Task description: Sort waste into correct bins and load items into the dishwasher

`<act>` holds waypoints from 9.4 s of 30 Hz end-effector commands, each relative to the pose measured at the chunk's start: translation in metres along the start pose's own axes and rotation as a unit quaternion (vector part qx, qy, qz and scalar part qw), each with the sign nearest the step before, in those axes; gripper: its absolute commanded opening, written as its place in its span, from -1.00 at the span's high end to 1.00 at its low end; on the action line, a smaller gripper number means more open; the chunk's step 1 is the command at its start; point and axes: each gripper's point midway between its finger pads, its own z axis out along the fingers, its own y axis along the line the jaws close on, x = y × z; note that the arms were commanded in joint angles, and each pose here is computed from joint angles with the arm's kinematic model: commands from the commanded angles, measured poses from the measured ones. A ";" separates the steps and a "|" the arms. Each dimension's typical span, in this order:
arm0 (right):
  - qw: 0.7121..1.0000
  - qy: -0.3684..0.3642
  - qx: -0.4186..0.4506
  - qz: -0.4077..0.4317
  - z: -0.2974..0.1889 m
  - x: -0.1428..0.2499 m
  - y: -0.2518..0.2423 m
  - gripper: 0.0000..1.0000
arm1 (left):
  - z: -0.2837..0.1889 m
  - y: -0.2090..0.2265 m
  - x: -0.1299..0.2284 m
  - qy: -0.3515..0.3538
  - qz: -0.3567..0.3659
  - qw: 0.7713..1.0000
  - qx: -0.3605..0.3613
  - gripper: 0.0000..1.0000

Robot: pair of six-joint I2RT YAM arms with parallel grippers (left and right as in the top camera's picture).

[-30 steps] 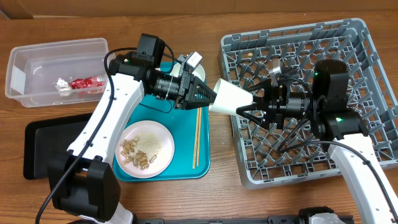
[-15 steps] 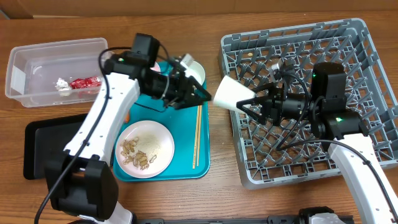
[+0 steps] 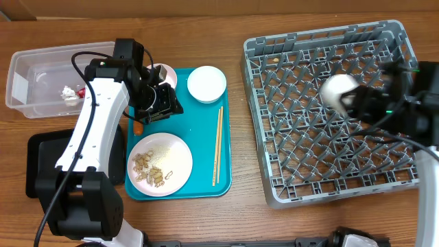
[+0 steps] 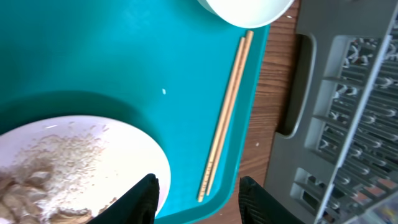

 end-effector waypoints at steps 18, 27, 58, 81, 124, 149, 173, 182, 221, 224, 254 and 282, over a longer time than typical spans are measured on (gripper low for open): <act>0.943 0.079 0.222 0.236 0.009 0.022 -0.192 0.18 | -0.006 0.004 -0.003 -0.012 0.013 1.000 -0.023 0.14; 0.940 0.084 0.221 0.244 0.010 0.025 -0.192 -1.00 | -0.006 0.005 -0.003 -0.012 0.013 1.000 -0.023 0.05; 0.966 0.065 -0.125 -0.217 0.085 0.034 0.146 -0.94 | -0.008 0.029 -0.027 -0.079 0.002 0.987 -0.141 -0.05; 0.961 0.084 -0.090 -0.249 0.257 0.054 0.239 -0.61 | -0.060 0.081 -0.011 -0.099 -0.082 0.974 -0.188 -0.09; 0.966 0.050 -0.006 -0.255 0.217 0.007 0.254 0.51 | -0.060 0.081 -0.011 -0.097 -0.077 0.974 -0.189 -0.12; 0.950 0.174 0.020 -0.256 0.317 0.089 0.214 0.92 | -0.060 0.080 -0.012 -0.100 -0.077 0.974 -0.188 -0.14; 0.840 -0.213 0.499 0.009 -0.019 -0.135 0.019 0.92 | -0.060 0.080 -0.014 -0.104 -0.076 0.974 -0.187 -0.16; 0.712 -0.272 0.640 0.096 -0.036 -0.129 -0.087 0.92 | -0.060 0.080 -0.014 -0.104 -0.076 0.974 -0.187 -0.16; 0.752 -0.168 0.637 -0.027 0.096 -0.093 -0.144 0.92 | -0.060 0.079 -0.015 -0.104 -0.075 0.974 -0.185 -0.18; 0.756 -0.165 0.632 -0.039 0.100 -0.091 -0.135 0.92 | -0.060 0.079 -0.015 -0.104 -0.076 0.974 -0.185 -0.21; 0.763 -0.169 0.616 -0.093 0.113 -0.079 -0.088 0.92 | -0.060 0.079 -0.015 -0.105 -0.075 0.974 -0.185 -0.27; 0.741 -0.151 0.643 -0.121 0.115 -0.066 -0.098 0.92 | -0.060 0.079 -0.016 -0.107 -0.075 0.974 -0.184 -0.32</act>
